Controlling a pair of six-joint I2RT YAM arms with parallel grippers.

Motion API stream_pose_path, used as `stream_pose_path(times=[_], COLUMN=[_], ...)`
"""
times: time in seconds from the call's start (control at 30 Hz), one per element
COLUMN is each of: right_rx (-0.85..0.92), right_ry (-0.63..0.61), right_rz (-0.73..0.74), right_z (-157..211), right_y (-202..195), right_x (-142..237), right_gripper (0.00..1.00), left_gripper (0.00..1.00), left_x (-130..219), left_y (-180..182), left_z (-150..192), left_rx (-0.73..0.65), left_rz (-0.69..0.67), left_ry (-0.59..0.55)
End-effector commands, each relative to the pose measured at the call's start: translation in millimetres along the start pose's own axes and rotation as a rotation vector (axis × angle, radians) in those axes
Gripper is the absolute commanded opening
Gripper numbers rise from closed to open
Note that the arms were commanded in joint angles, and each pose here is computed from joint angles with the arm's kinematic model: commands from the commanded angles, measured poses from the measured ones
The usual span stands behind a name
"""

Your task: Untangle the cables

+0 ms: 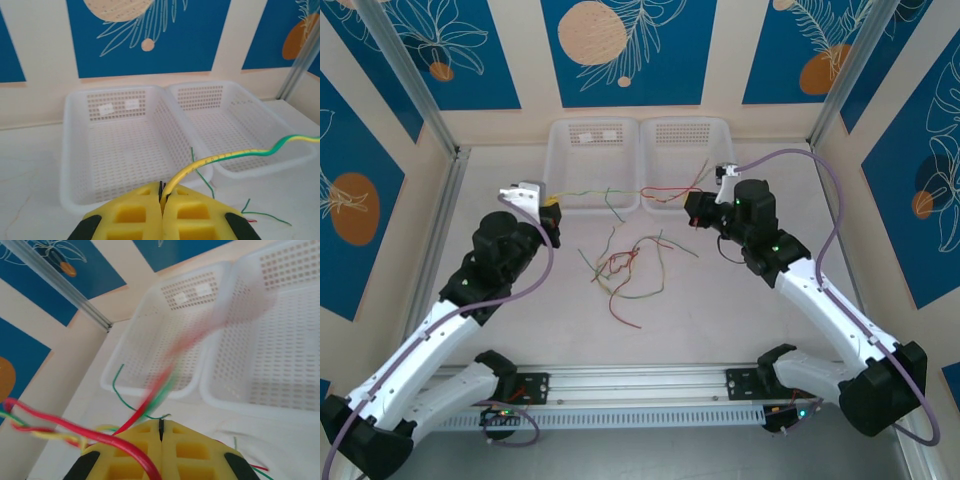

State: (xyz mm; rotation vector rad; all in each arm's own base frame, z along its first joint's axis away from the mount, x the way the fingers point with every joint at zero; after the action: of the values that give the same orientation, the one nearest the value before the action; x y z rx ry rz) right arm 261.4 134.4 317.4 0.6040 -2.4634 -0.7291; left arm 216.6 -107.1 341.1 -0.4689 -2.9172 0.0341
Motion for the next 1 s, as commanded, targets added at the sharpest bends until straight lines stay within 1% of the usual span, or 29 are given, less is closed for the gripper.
stream_pose_path(times=[0.0,0.3,0.5,0.6,0.83,0.97], right_rx=[-0.045,-0.069,-0.119,-0.145,-0.172,-0.184], right_ry=[-0.080,-0.116,-0.196,-0.228,-0.253,-0.272], right_rz=[0.087,0.178,0.271,0.287,0.362,0.443], right_z=[-21,-34,-55,-65,-74,-78], right_y=[-10,-27,-38,-45,-57,-66], right_x=[20,37,62,72,86,96], right_gripper=[0.00,0.00,0.00,0.00,0.00,0.00], left_gripper=[0.00,0.00,0.00,0.00,0.00,0.00], left_x=[11,12,13,14,14,16], left_y=[25,43,58,64,71,75], left_z=[-4,-3,-4,-3,1,0], left_rx=[0.021,0.022,0.025,0.043,0.068,0.076], left_rz=[-0.170,-0.244,-0.310,-0.334,-0.355,-0.390], left_ry=[-0.021,-0.004,0.001,-0.007,-0.005,-0.003])
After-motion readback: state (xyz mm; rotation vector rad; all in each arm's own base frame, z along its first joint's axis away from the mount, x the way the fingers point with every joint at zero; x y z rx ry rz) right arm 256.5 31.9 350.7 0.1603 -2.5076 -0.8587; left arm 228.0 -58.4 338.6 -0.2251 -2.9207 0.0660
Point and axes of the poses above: each hand's point on the last joint's axis, 136 mm out from that joint toward the fingers, its own x axis back along the fingers, its own y axis along the line the jaws close on, z = x × y, the point moved 9 cm from there along x, back along the fingers, and after that the axes turned 4 degrees about -x, right-handed, at the moved point
